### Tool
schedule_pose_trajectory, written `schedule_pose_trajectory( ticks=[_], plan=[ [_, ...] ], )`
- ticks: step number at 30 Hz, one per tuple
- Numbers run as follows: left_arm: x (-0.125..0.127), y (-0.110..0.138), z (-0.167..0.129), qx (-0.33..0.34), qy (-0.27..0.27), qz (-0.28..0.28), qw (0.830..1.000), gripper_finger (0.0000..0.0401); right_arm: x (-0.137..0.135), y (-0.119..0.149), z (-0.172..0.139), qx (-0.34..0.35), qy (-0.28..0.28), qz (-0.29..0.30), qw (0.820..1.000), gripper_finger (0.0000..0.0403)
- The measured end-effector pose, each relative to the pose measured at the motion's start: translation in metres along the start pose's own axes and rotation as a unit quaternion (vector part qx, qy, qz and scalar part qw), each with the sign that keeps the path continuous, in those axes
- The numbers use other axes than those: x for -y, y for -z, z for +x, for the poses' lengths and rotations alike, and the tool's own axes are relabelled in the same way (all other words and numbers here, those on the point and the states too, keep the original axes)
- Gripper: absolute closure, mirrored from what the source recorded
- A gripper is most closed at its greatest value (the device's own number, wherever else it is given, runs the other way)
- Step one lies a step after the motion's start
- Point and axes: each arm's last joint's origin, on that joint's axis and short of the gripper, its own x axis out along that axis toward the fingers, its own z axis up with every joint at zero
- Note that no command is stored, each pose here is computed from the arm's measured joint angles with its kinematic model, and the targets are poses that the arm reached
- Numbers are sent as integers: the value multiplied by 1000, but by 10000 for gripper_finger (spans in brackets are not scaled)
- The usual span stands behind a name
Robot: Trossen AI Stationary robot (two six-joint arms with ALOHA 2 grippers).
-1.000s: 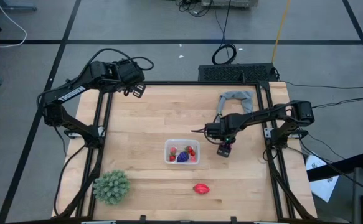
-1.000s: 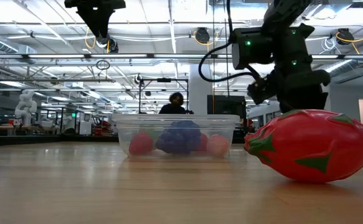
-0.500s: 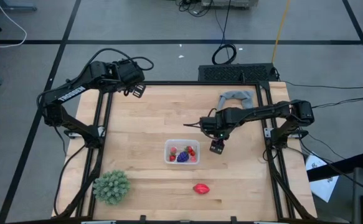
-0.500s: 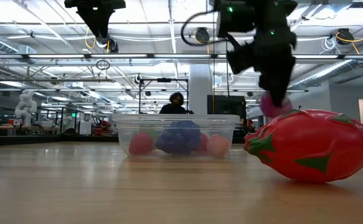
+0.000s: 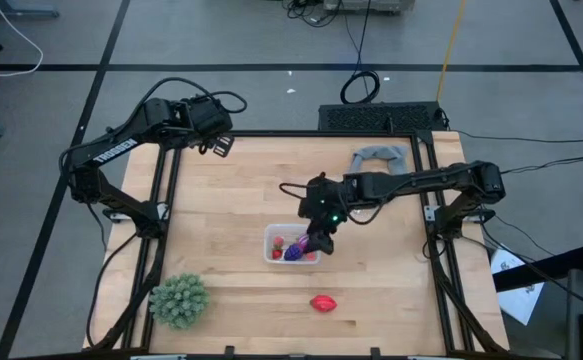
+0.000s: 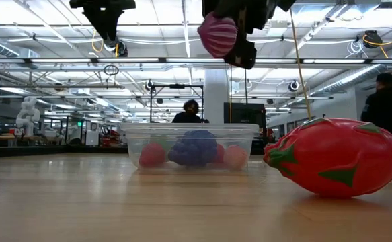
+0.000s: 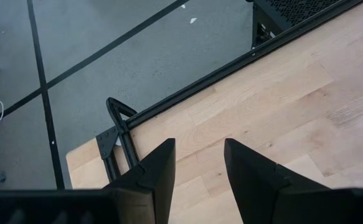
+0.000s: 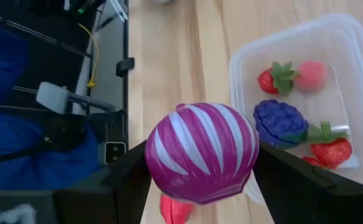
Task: Pick and placing Produce into tupperware
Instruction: Put the onion into the bin
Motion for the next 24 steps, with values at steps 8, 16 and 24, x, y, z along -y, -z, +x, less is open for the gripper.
schedule_pose_trajectory(
  ticks=[8, 16, 24],
  plan=[
    [0, 0, 0, 0, 0, -2, 1000, 258, 9, 3, 18, -25, 11, -3, 1000, 151],
    [0, 0, 0, 0, 1, -2, 1000, 258, 28, -4, 49, -48, 22, -26, 998, 151],
    [0, 0, 0, 0, 1, -2, 1000, 258, 15, -33, 45, -84, 102, -93, 987, 151]
  ],
)
